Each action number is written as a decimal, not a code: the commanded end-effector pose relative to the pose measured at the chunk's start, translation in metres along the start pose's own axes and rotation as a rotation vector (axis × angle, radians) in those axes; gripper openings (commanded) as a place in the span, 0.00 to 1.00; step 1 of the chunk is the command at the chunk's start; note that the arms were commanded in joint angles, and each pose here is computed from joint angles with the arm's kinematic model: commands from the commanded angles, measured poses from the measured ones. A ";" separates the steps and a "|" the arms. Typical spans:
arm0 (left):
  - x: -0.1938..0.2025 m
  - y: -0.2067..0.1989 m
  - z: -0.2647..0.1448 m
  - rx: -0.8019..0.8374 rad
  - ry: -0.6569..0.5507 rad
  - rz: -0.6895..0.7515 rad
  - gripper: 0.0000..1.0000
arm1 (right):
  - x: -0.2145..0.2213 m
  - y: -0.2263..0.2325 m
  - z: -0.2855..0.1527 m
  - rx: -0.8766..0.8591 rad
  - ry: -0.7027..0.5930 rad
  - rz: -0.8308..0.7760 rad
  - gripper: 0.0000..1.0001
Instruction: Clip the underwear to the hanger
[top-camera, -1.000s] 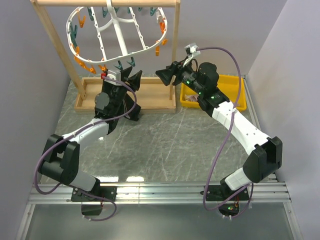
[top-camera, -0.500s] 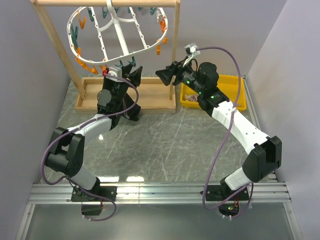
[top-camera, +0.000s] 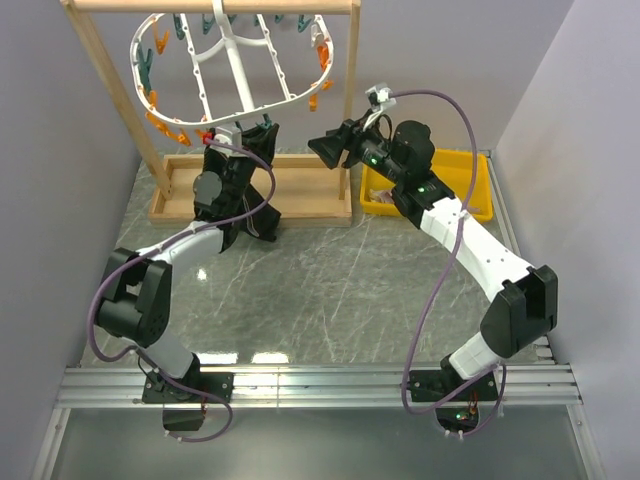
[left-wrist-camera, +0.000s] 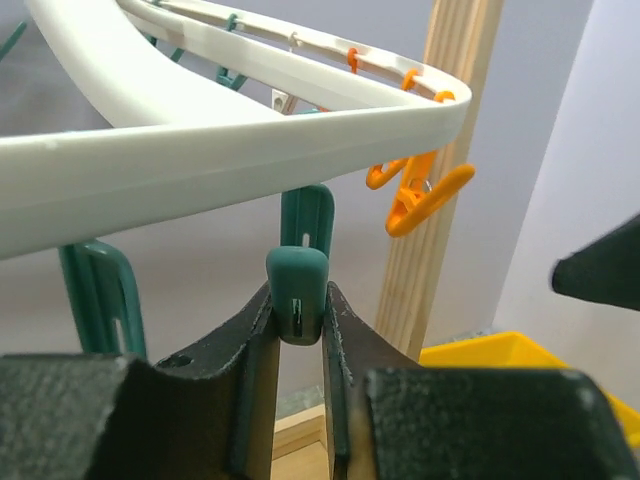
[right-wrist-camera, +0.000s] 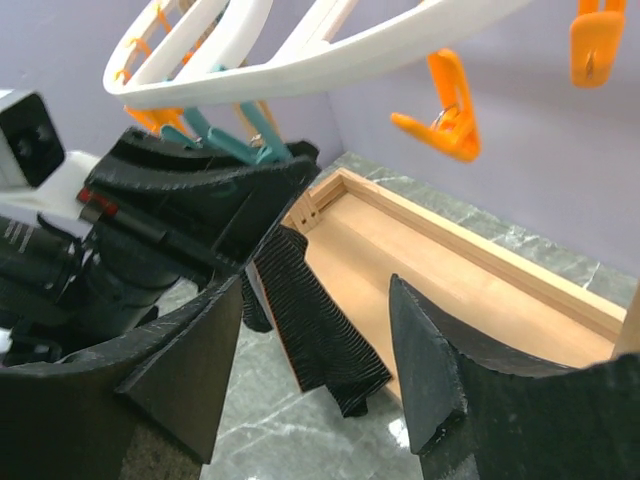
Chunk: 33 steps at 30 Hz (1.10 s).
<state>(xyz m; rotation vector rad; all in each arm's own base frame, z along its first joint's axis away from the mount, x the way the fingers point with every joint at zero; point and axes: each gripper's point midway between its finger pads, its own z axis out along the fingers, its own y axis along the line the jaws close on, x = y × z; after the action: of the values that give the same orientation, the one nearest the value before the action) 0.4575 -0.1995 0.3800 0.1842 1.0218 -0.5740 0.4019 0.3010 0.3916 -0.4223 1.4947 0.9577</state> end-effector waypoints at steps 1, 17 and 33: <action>-0.045 -0.021 0.001 0.089 -0.089 0.004 0.11 | -0.038 0.014 0.008 -0.050 -0.096 -0.030 0.66; -0.060 -0.047 -0.030 0.197 -0.023 0.055 0.01 | -0.053 0.076 0.047 -0.108 -0.152 -0.174 0.67; -0.057 -0.059 -0.039 0.275 -0.001 0.094 0.04 | -0.051 0.096 0.073 -0.216 -0.191 -0.163 0.74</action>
<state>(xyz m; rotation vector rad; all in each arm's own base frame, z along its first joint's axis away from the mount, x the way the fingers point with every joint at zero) 0.3989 -0.1974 0.4065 0.3518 0.9871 -0.5910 0.3962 0.3979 0.4353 -0.5900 1.2949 0.9770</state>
